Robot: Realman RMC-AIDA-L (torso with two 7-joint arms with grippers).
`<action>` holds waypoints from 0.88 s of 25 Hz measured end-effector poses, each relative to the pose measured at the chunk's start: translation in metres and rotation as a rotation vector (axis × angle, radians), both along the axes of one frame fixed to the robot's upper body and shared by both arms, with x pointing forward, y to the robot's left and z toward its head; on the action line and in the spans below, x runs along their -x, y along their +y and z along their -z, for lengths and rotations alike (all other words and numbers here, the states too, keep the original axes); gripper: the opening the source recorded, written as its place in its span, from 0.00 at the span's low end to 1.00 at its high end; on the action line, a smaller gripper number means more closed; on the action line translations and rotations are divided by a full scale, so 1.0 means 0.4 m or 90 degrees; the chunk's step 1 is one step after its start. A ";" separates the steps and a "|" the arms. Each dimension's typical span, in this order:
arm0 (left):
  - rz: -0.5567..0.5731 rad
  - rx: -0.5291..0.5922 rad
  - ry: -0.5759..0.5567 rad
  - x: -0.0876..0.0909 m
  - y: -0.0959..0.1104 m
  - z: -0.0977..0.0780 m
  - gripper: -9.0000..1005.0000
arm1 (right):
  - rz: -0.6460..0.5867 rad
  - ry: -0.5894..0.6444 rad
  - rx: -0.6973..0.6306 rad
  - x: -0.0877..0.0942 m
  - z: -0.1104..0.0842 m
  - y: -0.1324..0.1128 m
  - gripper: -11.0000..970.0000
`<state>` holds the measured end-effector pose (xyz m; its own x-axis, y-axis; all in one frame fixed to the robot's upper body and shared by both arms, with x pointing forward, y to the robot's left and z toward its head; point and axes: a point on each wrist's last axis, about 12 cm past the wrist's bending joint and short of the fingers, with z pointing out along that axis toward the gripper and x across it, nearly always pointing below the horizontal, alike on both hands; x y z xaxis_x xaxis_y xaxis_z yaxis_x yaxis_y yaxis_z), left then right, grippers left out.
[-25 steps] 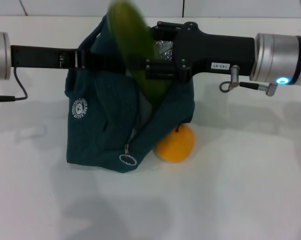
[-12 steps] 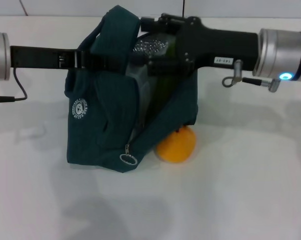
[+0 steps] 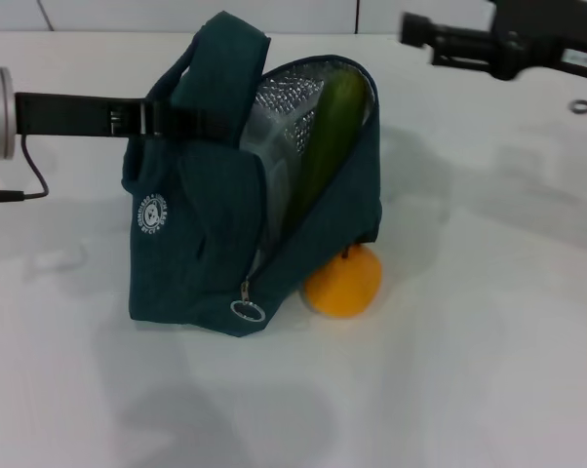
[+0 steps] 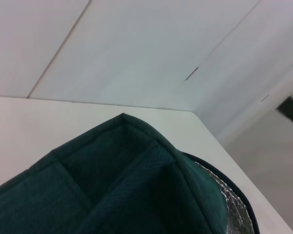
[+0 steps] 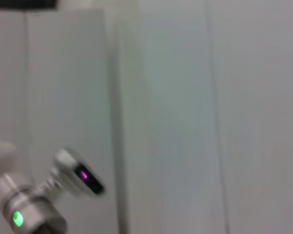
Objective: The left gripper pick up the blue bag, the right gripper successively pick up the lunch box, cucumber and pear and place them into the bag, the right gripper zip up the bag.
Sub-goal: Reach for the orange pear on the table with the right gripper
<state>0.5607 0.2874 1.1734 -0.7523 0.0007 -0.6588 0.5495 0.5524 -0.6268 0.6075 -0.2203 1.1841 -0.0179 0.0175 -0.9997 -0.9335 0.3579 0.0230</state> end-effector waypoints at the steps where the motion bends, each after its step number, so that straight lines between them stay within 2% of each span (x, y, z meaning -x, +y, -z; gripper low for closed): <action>1: -0.001 -0.001 -0.001 0.000 0.002 0.001 0.05 | 0.005 0.012 0.020 -0.005 -0.001 -0.018 0.85; 6: -0.010 -0.005 0.000 -0.001 0.009 0.008 0.05 | -0.005 0.070 0.146 -0.007 -0.002 -0.056 0.85; 9: -0.024 -0.004 0.005 -0.001 0.018 0.017 0.05 | -0.042 0.086 0.203 0.014 0.006 -0.056 0.85; 16: -0.055 0.007 0.011 0.000 0.039 0.042 0.05 | -0.132 0.079 0.200 0.107 0.064 -0.027 0.85; 22: -0.057 0.009 0.008 0.002 0.043 0.044 0.04 | -0.181 0.076 0.209 0.146 0.100 0.000 0.85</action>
